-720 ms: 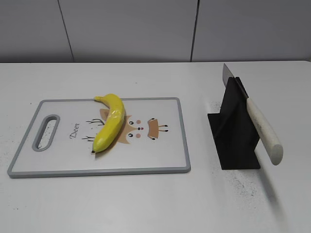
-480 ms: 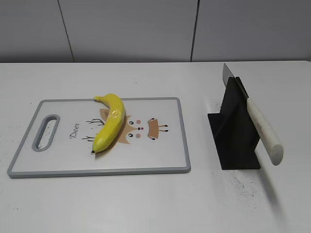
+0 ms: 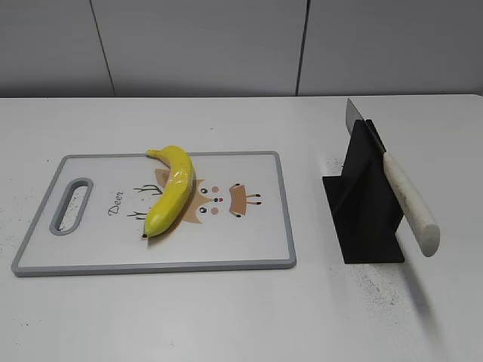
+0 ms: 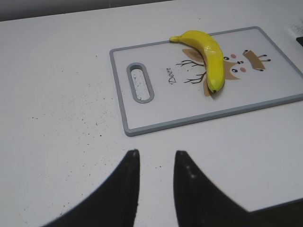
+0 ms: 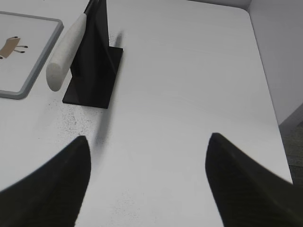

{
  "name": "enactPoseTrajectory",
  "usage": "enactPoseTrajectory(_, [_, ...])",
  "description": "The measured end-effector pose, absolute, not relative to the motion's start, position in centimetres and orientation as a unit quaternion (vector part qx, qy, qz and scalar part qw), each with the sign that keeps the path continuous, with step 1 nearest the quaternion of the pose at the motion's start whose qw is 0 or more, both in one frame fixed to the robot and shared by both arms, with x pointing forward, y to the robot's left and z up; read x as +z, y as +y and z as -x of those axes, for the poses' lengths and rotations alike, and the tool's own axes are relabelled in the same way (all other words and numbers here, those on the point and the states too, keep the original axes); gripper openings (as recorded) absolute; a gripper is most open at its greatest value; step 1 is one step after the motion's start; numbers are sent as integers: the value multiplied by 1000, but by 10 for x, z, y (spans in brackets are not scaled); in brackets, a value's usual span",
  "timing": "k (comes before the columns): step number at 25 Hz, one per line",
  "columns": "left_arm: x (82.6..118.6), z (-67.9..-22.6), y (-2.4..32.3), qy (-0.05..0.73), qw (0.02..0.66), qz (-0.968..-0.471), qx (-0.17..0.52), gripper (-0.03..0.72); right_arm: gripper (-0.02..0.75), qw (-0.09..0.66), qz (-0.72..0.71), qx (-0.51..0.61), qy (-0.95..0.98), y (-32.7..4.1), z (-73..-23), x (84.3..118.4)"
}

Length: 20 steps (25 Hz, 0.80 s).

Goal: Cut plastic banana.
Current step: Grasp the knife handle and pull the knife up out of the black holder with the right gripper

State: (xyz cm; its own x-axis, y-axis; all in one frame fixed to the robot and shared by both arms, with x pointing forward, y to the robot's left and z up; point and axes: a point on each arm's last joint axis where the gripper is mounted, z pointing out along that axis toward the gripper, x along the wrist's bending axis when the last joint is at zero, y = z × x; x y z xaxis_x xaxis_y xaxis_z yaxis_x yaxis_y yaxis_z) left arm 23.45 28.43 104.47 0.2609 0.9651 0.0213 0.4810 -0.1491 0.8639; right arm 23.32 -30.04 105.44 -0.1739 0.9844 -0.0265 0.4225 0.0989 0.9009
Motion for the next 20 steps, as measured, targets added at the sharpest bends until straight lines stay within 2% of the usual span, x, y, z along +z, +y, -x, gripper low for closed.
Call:
enactPoseTrajectory(9, [1045, -235, 284, 523, 390, -692, 310, 233, 573, 350, -536, 408, 651, -300, -231, 1059])
enactPoseTrajectory(13, [1045, -235, 284, 523, 390, -692, 310, 233, 573, 332, -547, 387, 664, -299, -237, 1074])
enactPoseTrajectory(20, [1046, -234, 280, 520, 411, -690, 291, 234, 579, 259, -581, 312, 705, -292, -271, 1113])
